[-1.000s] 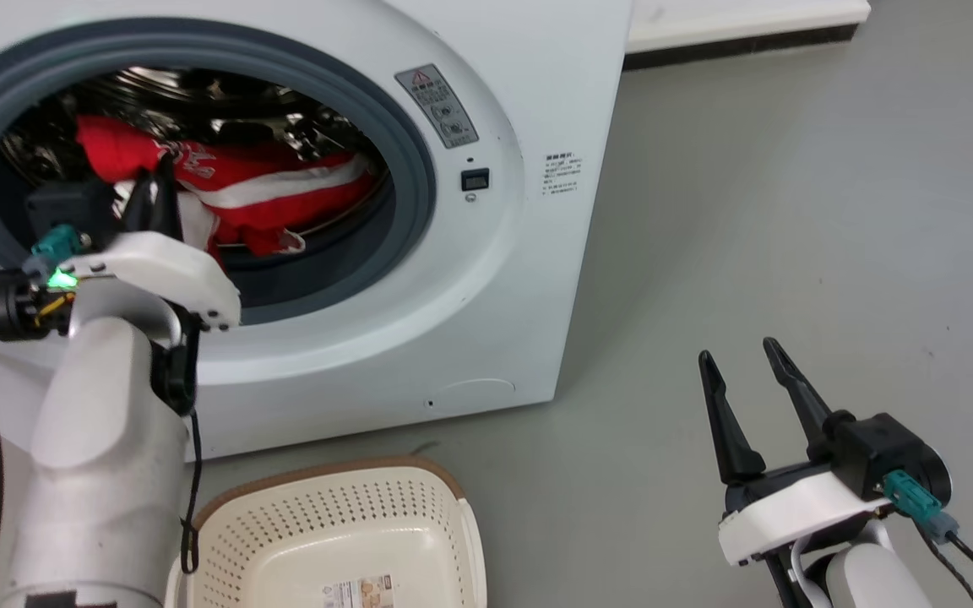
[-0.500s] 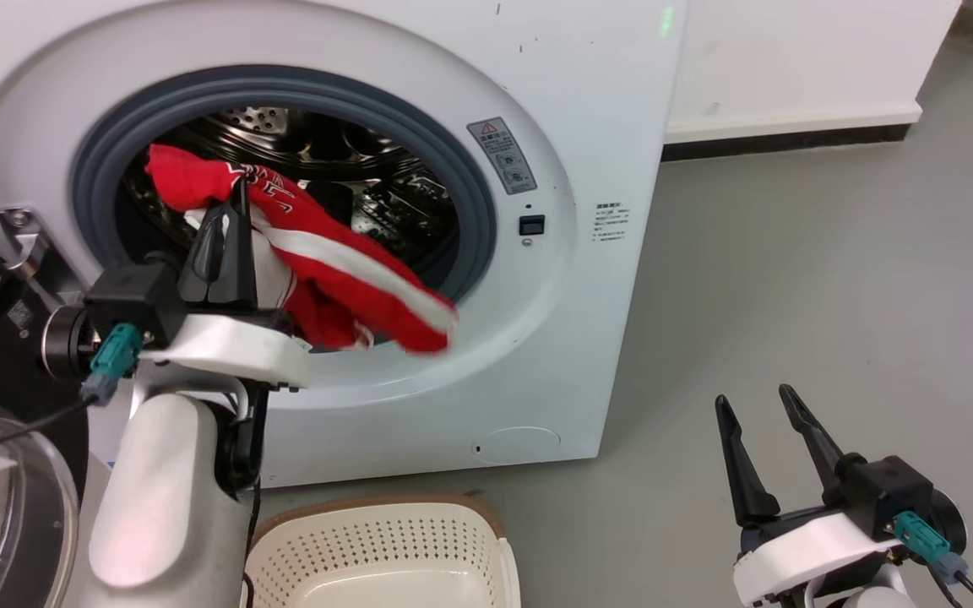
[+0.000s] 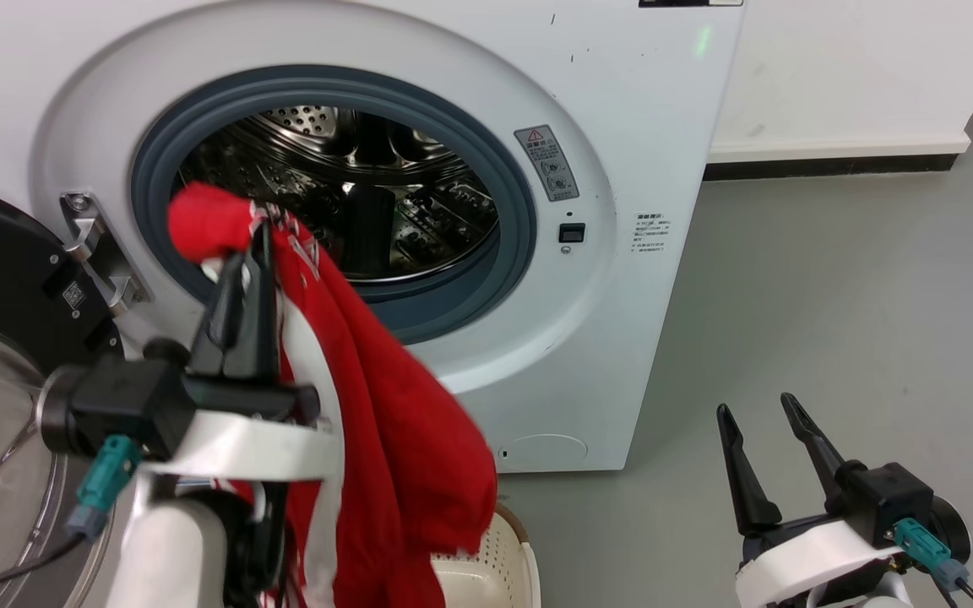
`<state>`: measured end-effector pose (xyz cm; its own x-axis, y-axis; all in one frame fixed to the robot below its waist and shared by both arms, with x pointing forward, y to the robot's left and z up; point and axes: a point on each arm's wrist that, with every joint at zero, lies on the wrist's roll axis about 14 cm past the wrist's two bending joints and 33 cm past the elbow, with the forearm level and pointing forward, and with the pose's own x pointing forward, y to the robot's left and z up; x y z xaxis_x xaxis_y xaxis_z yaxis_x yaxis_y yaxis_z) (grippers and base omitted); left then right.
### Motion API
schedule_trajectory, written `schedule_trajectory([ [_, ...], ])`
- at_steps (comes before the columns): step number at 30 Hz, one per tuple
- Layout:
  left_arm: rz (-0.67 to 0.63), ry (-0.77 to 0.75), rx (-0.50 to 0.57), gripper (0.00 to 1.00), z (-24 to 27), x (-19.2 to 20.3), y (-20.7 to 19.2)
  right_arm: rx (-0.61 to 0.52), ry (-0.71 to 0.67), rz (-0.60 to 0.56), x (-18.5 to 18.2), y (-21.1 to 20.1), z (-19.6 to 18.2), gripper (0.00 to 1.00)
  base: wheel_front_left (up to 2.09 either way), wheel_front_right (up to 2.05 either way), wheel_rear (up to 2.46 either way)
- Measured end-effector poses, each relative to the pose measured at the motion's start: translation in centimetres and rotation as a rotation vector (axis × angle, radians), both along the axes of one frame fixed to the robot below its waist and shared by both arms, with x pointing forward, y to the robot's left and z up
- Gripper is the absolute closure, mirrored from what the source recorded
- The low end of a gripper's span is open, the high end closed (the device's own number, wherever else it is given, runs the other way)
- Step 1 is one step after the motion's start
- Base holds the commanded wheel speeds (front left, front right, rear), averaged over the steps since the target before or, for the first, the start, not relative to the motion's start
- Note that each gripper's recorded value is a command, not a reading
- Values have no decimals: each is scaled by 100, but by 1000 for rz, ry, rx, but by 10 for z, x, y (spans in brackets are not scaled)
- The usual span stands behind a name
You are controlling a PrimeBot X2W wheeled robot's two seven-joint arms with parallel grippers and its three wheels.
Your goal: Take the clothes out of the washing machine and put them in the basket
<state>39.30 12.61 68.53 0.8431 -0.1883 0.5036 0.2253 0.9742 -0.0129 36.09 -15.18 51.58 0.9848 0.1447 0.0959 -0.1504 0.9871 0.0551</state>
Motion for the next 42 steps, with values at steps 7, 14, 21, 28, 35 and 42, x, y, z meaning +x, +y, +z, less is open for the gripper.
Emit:
schedule_trajectory([
  [7,28,284,-42,100,-86,-6,6,0,25,15,4,5,-7,0,0,0,0],
  [14,44,528,-84,100,-175,-8,6,0,56,21,18,7,-18,0,0,0,0],
  [21,22,733,-83,100,-249,-6,-7,0,79,39,37,12,-29,0,0,0,0],
  [28,34,930,-62,100,-323,0,-10,-5,124,40,59,12,-51,0,0,0,0],
  [35,45,1105,-29,100,-388,10,-10,-10,180,40,80,10,-79,0,0,0,0],
  [42,44,1207,3,100,-433,37,-15,-15,243,47,98,11,-115,0,0,0,0],
])
